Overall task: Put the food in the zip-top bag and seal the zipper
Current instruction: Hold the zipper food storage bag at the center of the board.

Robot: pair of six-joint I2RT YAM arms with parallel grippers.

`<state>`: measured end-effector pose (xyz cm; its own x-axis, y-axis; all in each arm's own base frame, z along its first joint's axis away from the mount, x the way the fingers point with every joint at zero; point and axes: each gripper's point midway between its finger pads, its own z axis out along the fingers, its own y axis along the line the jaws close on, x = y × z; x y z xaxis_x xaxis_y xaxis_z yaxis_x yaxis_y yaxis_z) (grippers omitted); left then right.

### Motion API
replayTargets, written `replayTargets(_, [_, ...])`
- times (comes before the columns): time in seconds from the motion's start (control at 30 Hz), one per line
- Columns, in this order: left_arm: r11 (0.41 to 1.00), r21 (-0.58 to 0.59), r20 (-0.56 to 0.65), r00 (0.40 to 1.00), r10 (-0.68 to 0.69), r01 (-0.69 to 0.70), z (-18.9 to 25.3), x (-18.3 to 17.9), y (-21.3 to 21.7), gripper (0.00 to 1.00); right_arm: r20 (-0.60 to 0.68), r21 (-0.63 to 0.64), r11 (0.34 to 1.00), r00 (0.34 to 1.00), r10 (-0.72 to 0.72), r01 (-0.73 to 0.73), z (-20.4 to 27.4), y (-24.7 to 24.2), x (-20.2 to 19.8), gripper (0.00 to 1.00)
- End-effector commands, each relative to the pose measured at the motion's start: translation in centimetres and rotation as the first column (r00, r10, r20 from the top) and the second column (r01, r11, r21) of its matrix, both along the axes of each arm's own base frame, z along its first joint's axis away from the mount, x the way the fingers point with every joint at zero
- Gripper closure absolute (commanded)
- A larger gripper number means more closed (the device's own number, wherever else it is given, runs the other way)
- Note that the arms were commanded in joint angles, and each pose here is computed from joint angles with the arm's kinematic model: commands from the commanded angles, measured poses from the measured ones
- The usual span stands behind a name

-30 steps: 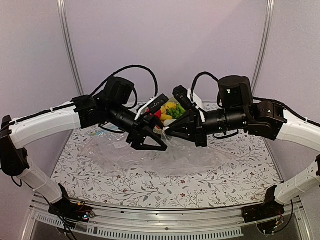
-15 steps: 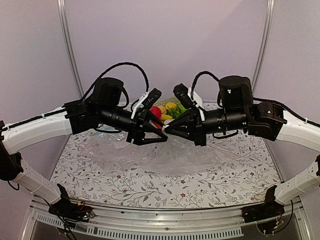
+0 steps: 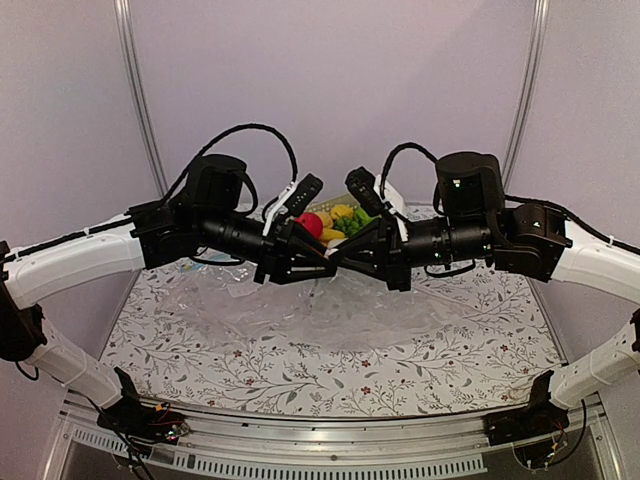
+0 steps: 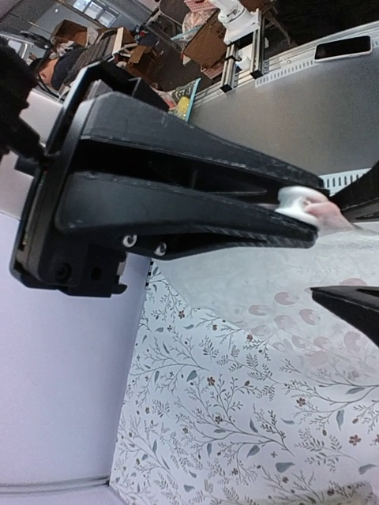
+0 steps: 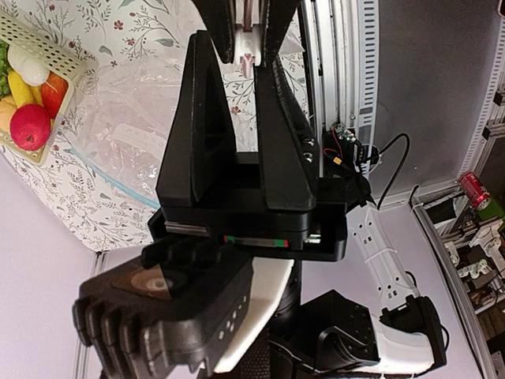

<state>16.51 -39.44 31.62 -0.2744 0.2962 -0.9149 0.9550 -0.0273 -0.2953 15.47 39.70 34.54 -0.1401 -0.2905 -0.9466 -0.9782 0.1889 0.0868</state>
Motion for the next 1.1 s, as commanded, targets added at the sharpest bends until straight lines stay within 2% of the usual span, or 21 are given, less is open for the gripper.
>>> replayTargets(0.0, [1.000,0.002,-0.004,1.000,-0.010,0.010,-0.6,0.0,-0.3,0.74,0.007,-0.001,1.000,1.000,-0.020,0.020,-0.1,0.1,0.3,1.00])
replayTargets(0.3, [1.000,0.008,0.003,1.000,-0.007,0.007,-0.7,0.1,-0.2,1.00,0.005,-0.003,0.999,0.999,-0.041,0.041,-0.3,-0.4,0.4,1.00])
replayTargets(1.07, [0.998,-0.026,0.012,0.999,0.051,-0.050,0.7,1.8,1.1,1.00,0.011,-0.049,0.991,0.992,-0.125,0.125,-2.0,-1.9,1.2,1.00])
